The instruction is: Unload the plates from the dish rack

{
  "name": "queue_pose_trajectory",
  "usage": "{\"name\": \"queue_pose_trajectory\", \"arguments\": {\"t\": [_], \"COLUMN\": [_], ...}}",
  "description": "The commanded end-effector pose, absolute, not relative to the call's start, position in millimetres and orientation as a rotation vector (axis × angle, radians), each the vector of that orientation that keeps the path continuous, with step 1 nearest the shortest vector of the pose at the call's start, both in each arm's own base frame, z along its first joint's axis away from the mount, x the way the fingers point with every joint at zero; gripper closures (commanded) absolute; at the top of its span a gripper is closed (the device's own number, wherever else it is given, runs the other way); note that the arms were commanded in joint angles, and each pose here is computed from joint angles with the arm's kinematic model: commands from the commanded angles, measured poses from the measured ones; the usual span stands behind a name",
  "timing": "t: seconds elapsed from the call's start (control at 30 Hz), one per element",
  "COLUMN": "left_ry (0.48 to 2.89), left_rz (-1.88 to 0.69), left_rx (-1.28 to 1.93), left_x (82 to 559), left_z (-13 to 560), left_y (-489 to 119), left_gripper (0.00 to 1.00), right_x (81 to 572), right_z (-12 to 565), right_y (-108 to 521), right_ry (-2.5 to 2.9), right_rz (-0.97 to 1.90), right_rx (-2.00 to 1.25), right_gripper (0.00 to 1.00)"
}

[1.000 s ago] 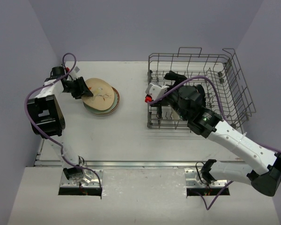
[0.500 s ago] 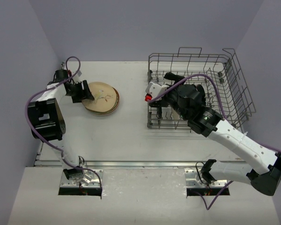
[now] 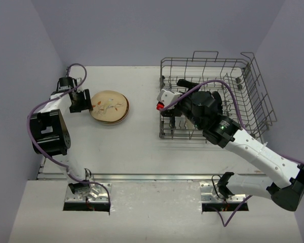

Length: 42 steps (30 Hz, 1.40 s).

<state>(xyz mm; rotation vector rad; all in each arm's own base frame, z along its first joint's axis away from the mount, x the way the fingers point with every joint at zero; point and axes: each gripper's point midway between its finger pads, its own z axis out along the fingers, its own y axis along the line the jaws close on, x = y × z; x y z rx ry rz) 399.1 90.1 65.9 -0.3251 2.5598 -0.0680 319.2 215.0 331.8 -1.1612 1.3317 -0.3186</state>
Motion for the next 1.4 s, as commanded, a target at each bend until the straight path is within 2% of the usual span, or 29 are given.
{"name": "queue_pose_trajectory", "arguments": {"t": [0.0,0.13,0.3,0.43,0.5,0.57,0.7,0.93,1.23,1.37], "left_ry": [2.465,2.431,2.435,2.380,2.341,2.261,2.103,2.018,2.033,2.037], "left_rz": [0.177,0.193,0.035,-0.038,-0.088,-0.210,-0.254,-0.130,-0.226,-0.245], "left_rx": [-0.390,-0.381,-0.316,-0.265,-0.228,-0.144,-0.045,0.071,0.081,0.092], "left_x": [404.5,406.2,407.0,407.9,407.9,408.7,407.2,398.8,389.9,386.1], "left_z": [84.4,90.4,92.6,110.6,125.3,154.4,220.2,269.3,273.3,277.0], "left_y": [129.5,131.8,109.2,96.7,87.6,66.0,45.8,26.1,0.4,-3.2], "left_gripper": [0.44,0.52,0.58,0.61,0.59,0.50,0.35,0.33,0.32,0.32], "right_x": [319.9,320.8,327.4,353.9,357.8,357.6,351.3,343.9,347.9,350.5], "right_z": [348.7,349.3,346.0,327.0,310.2,294.7,273.0,237.8,177.6,155.5], "right_y": [213.5,211.2,202.2,149.7,129.7,107.7,73.0,27.2,21.0,25.2], "right_ry": [1.309,1.320,1.375,1.696,1.857,1.962,2.111,2.306,2.470,2.526], "right_rz": [-0.302,-0.295,-0.284,-0.283,-0.187,-0.127,-0.035,0.071,0.079,0.127], "right_rx": [-1.100,-1.088,-1.039,-0.847,-0.702,-0.603,-0.434,-0.166,-0.171,-0.175], "right_gripper": [0.01,0.01,0.01,0.04,0.07,0.10,0.11,0.14,0.14,0.24]}}
